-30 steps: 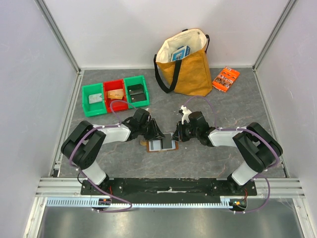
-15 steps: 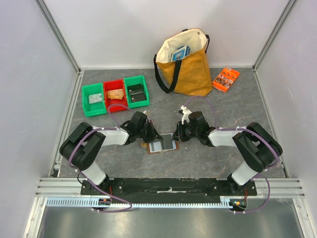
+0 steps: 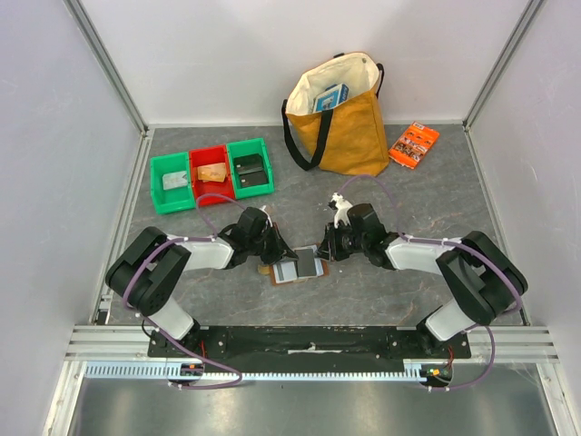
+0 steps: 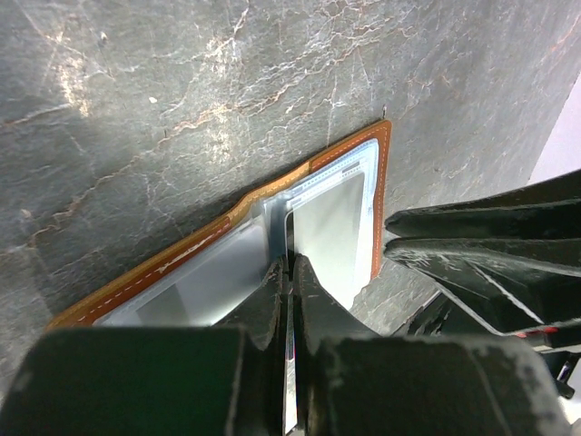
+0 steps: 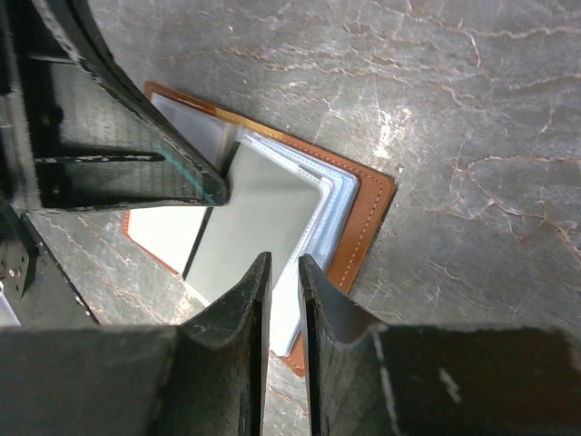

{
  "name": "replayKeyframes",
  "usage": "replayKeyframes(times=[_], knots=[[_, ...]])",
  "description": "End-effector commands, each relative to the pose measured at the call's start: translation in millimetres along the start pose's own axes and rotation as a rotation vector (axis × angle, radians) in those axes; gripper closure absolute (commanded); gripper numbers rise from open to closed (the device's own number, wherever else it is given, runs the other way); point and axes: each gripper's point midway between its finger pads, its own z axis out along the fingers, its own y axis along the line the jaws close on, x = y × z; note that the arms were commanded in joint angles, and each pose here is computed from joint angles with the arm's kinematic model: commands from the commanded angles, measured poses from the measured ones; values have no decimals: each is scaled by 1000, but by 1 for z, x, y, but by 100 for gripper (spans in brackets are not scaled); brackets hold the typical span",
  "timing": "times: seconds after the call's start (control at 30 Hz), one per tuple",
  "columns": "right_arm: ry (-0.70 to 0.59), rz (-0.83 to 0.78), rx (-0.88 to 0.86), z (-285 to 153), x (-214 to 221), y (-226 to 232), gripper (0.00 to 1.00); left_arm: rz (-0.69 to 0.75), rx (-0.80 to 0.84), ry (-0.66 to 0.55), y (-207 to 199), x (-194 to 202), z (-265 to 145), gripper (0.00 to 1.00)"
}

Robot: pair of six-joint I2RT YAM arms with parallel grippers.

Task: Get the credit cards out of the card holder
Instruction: Remove the credit card from the card holder.

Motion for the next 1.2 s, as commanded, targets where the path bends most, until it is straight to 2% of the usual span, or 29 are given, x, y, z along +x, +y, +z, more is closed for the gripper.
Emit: replayKeyframes(times=[0.0,0.17,0.33,0.7,1.17], knots=[[-67,-28,-70,-9,-27,24,76,-7,2,-12,0,0,-4,98],[-49,4,-158,0,-25,36,76,0,2,-12,0,-1,-4,98],[-4,65,-170,13,-7,26,85,7,3,-11,0,0,-4,98],[63,157,-40,8,33,-15,89,3,-4,-15,1,0,-5,97],[74,205,-24,4,43,-27,90,-27,34,-10,-4,5,-12,82]])
